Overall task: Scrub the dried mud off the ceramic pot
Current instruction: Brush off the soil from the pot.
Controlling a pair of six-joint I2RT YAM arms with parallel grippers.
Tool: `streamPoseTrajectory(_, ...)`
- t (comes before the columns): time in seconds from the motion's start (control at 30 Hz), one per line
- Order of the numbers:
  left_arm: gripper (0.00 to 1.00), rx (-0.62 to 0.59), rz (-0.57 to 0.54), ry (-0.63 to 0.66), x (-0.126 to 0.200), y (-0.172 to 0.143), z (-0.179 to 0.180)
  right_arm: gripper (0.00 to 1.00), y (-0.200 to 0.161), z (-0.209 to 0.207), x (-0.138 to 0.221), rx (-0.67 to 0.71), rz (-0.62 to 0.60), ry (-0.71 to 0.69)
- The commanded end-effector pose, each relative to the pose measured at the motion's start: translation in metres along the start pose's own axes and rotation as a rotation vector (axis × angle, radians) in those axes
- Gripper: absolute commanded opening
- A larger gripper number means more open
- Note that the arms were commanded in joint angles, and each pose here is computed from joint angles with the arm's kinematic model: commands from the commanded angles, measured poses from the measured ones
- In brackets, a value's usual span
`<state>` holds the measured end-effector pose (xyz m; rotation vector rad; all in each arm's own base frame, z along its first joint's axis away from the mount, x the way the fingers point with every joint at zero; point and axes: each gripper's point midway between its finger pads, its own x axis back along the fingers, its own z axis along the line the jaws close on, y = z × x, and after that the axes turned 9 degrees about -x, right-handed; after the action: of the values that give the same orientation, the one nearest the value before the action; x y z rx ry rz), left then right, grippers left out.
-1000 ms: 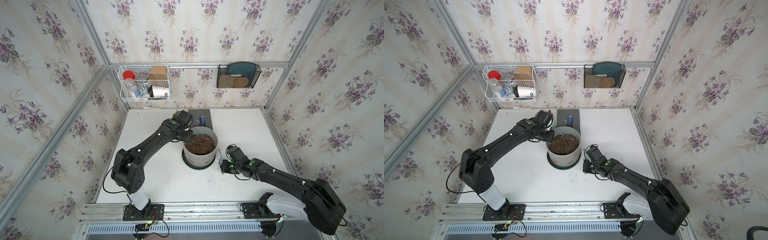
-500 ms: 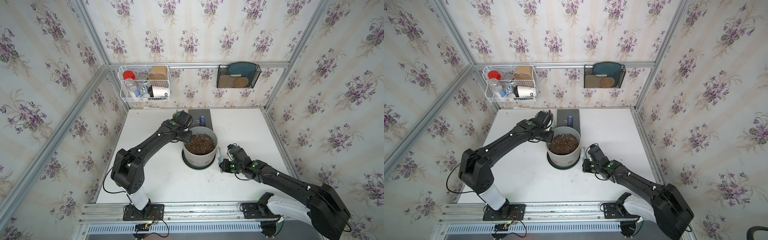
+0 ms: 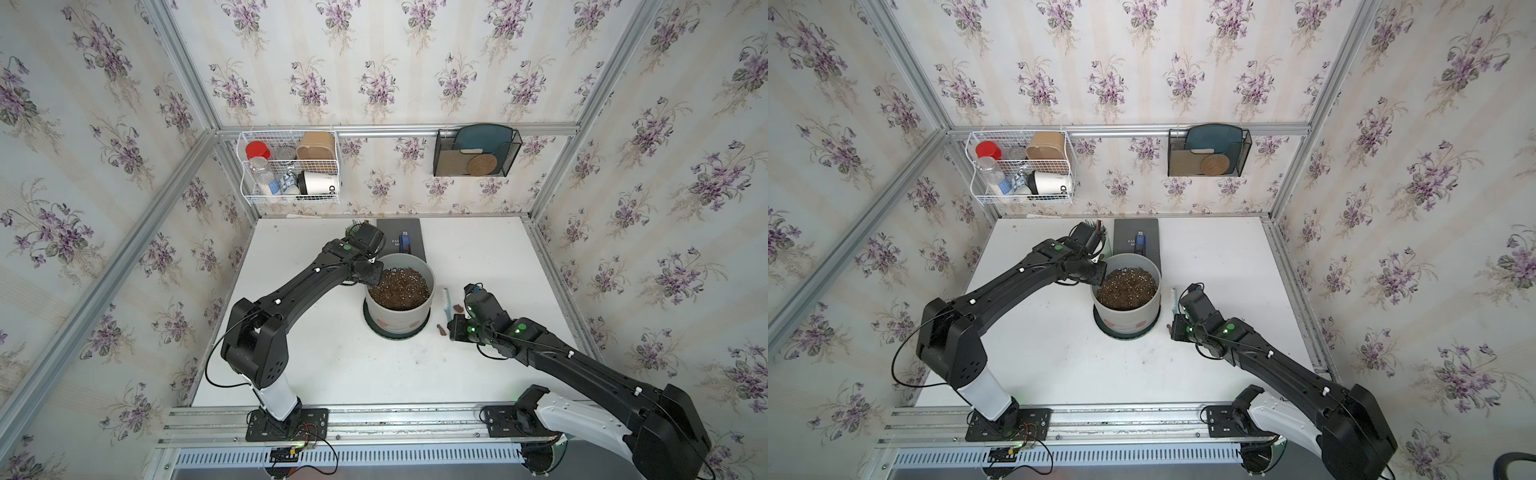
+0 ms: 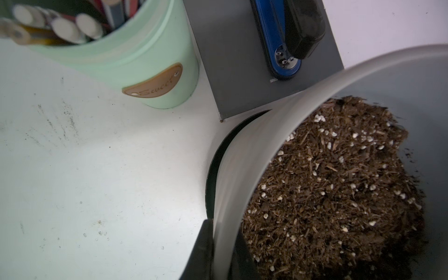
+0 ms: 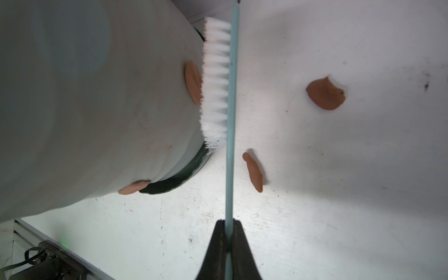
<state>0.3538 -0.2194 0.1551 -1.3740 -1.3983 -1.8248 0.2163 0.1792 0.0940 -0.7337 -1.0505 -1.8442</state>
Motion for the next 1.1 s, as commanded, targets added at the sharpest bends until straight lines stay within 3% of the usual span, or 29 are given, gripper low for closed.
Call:
streamPoseTrajectory(0.0,0.0,0.018,-0.018,-0.039,0.008,0.004,-0.006,0.0,-0.005,-0.011,-0.005,0.013,0.013,-0.039)
streamPoseTrajectory(0.27,0.0,0.021,-0.016,-0.046,0.008,0.004,-0.008,0.0,-0.019,0.014,-0.035,0.014,0.129,0.069)
streamPoseTrajectory(0.53,0.0,0.027,-0.01,-0.045,0.006,0.002,-0.008,0.0,-0.018,0.03,-0.026,-0.011,0.12,0.165)
streamPoseTrajectory(1.07,0.0,0.026,-0.006,-0.04,0.004,-0.002,-0.006,0.0,-0.006,-0.012,-0.001,-0.052,0.002,0.017)
